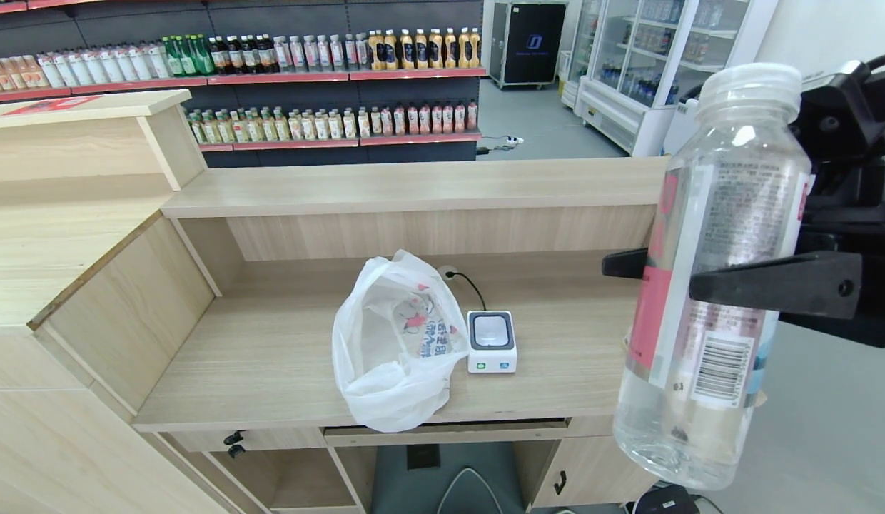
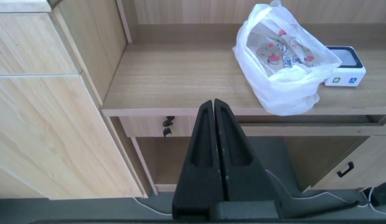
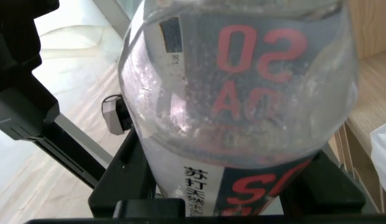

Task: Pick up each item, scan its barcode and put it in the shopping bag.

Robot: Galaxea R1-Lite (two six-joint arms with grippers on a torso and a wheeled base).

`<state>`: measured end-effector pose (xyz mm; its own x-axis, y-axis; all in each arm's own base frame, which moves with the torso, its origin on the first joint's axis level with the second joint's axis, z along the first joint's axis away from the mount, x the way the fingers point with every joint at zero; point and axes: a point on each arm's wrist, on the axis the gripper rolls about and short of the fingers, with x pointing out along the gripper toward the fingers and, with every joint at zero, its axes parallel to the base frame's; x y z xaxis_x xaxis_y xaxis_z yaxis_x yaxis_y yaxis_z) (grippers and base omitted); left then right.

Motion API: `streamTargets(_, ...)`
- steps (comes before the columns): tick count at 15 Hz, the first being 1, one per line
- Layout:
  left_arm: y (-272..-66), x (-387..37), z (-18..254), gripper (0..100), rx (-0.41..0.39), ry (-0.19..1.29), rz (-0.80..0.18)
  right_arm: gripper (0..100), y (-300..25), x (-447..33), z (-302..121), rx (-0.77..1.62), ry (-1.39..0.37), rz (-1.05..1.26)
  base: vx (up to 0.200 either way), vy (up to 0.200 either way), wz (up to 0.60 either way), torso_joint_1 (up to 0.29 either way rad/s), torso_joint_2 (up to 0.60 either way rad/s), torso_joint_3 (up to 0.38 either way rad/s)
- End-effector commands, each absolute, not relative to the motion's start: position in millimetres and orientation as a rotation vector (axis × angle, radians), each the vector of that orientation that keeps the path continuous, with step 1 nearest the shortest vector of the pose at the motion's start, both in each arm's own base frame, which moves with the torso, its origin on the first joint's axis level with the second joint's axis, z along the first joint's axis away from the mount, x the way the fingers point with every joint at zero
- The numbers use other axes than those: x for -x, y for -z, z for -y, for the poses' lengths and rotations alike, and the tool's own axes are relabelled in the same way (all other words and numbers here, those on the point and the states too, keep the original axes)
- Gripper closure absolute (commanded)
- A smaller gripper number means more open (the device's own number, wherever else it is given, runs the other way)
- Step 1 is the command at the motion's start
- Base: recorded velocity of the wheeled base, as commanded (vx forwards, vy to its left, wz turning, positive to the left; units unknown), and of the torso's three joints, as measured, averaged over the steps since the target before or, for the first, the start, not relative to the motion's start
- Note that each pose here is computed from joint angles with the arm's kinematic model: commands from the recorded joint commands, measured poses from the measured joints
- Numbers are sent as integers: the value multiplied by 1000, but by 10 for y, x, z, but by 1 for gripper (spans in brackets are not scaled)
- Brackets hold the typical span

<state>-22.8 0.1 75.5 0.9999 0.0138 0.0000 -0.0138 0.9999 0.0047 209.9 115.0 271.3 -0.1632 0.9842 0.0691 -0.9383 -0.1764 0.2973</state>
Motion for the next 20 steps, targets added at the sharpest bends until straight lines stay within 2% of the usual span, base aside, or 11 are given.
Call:
streamTargets(1, -755, 228, -1, 100, -5, -15, 0, 100, -2659, -2117, -1148, -270, -1726, -206, 0, 0, 0, 0, 0, 0)
streamTargets(9, -755, 228, -1, 100, -5, -15, 0, 100, -2611, -2176, -1076, -243, -1686, -174, 0, 0, 0, 0, 0, 0)
streamTargets(11, -755, 228, -1, 100, -5, -15, 0, 100, -2645, -2222, -924, -240, -1618, -151, 0, 0, 0, 0, 0, 0)
streamTargets(14, -755, 228, -1, 100, -5, -15, 0, 100, -2704, -2378, -491, -243, -1396, -97, 0, 0, 0, 0, 0, 0)
streamTargets(16, -755, 228, -1, 100, -5, -15, 0, 100, -2696, -2448, -200, -279, -1107, -52, 0, 0, 0, 0, 0, 0)
streamTargets(17, -755, 228, -1, 100, -5, -15, 0, 100, -2643, -2530, -135, -284, -901, -56, 0, 0, 0, 0, 0, 0)
streamTargets(18, -755, 228, -1, 100, -5, -15, 0, 100, -2583, -2589, -85, -247, -764, -67, 0, 0, 0, 0, 0, 0)
streamTargets(19, -755, 228, -2, 100, -5, -14, 0, 100, -2548, -2618, -52, -223, -704, -70, 0, 0, 0, 0, 0, 0)
streamTargets(20, -755, 228, -1, 100, -5, -15, 0, 100, -2434, -2705, 13, -129, -489, -69, 0, 0, 0, 0, 0, 0)
